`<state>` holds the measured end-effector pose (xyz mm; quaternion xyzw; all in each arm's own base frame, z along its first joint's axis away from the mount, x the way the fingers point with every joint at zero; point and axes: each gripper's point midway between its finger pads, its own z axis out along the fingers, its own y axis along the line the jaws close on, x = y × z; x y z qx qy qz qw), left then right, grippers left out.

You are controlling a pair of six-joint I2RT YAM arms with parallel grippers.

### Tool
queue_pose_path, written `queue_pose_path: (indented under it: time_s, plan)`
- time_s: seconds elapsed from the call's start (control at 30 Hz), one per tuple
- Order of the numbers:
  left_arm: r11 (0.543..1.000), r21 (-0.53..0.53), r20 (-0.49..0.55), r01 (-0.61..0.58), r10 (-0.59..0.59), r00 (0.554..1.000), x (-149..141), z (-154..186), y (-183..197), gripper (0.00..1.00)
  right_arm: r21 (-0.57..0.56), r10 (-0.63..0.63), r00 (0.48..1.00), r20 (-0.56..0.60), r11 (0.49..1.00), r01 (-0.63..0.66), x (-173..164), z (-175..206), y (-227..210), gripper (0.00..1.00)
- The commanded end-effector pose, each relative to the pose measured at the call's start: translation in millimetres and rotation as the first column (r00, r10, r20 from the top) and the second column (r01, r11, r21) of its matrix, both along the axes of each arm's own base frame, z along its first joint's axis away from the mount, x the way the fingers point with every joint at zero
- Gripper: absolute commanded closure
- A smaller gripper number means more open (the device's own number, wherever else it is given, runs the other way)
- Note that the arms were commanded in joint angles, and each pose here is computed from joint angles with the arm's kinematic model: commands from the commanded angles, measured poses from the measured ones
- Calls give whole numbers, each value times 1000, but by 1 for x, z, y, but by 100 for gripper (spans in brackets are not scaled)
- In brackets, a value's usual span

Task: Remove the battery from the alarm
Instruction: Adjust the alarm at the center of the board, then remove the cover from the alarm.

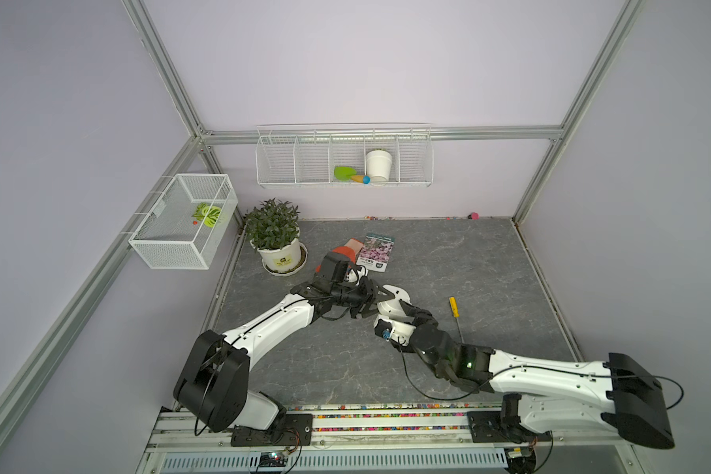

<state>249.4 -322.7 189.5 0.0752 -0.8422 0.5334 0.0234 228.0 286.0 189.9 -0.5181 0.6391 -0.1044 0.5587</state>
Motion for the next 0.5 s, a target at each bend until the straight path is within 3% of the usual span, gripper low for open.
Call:
queue_pose_path:
  time_s: [0.0, 0.1, 0.17, 0.23, 0.3, 0.4, 0.47]
  plan:
    - [999, -31, 181, 38, -31, 983, 14, 16, -10, 76, 128, 16, 995, -102, 992, -3, -10, 9, -2, 14]
    - [1000, 26, 279, -3, -5, 960, 29, 6, -6, 80, 302, 85, 959, -272, 953, 1, -22, 9, -8, 4]
    - [999, 51, 333, -17, -1, 943, 36, -4, -4, 82, 467, 154, 904, -399, 882, 55, -25, 13, -15, 3]
    - [998, 55, 363, -18, -3, 932, 39, -18, -5, 84, 639, 249, 830, -499, 753, 158, -23, 18, -25, 2]
    - [999, 44, 367, -5, -12, 930, 39, -33, -7, 85, 726, 293, 768, -570, 617, 304, -11, 18, -41, 2]
    - [999, 11, 334, 36, -38, 942, 31, -56, -12, 90, 737, 359, 652, -668, 435, 517, 6, 4, -63, 3]
    - [999, -3, 329, 44, -41, 944, 27, -67, -13, 91, 717, 415, 587, -696, 352, 601, 11, -3, -70, 4]
